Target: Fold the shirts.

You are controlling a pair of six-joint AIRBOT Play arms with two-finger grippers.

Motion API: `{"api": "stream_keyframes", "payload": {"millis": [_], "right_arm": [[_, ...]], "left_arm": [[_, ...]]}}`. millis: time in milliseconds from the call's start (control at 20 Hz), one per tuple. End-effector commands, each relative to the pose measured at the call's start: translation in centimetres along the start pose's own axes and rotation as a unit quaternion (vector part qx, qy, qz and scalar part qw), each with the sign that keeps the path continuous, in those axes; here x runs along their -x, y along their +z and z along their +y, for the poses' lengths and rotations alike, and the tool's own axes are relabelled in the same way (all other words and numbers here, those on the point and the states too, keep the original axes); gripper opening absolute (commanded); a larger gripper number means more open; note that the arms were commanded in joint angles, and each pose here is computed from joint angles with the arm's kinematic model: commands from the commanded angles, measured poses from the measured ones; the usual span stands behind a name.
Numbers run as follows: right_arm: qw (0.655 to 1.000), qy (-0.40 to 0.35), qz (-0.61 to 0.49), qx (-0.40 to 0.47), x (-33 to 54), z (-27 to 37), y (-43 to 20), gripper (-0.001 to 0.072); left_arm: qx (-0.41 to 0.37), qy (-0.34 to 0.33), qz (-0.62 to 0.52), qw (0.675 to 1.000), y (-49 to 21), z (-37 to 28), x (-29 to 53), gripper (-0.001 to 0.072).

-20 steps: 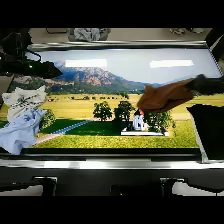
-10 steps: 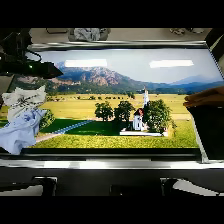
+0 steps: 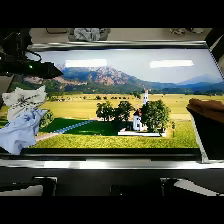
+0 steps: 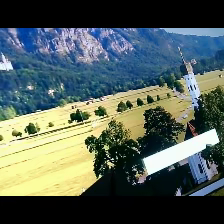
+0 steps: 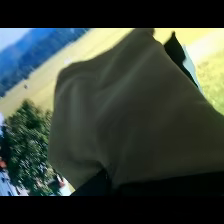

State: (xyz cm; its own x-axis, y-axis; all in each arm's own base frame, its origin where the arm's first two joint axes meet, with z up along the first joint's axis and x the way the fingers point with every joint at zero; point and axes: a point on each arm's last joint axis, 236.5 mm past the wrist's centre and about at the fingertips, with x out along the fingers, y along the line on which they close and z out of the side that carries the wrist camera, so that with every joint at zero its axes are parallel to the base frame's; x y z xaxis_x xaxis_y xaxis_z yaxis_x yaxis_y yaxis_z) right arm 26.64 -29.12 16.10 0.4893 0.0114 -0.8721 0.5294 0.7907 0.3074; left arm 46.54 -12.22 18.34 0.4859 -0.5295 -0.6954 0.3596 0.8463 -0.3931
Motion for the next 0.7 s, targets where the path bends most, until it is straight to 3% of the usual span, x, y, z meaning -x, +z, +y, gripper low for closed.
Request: {"api": "stream_keyframes", "payload": {"millis": [0, 400, 450, 500, 550, 650], "right_arm": [[0.987, -0.110, 0.106, -0.046, -0.7, -6.0, -6.3, 0.0038], [0.972, -0.109, 0.170, -0.118, -9.6, -7.1, -17.3, 0.0050], [0.974, -0.119, 0.162, -0.105, -9.5, -7.7, -16.8, 0.0187], [0.978, -0.132, 0.140, -0.079, -9.1, -8.4, -15.5, 0.0387], [0.982, -0.143, 0.112, -0.047, -8.3, -8.9, -13.5, 0.0659], [0.985, -0.171, 0.014, 0.011, -4.3, -9.0, -6.7, 0.0719]], "left_arm": [[0.000, 0.000, 0.000, 1.000, 0.0, 0.0, 0.1, 0.0030], [0.000, 0.000, 0.000, 1.000, 0.0, -0.1, 0.1, 0.0030], [0.001, 0.000, 0.000, 1.000, 0.0, -0.1, 0.1, 0.0030], [0.002, -0.001, -0.001, 1.000, 0.0, -0.1, 0.1, 0.0030], [0.002, -0.004, -0.002, 1.000, 0.1, -0.3, 0.1, 0.0030], [0.000, -0.010, -0.010, 1.000, 0.5, -0.8, 0.5, 0.0030]]}}
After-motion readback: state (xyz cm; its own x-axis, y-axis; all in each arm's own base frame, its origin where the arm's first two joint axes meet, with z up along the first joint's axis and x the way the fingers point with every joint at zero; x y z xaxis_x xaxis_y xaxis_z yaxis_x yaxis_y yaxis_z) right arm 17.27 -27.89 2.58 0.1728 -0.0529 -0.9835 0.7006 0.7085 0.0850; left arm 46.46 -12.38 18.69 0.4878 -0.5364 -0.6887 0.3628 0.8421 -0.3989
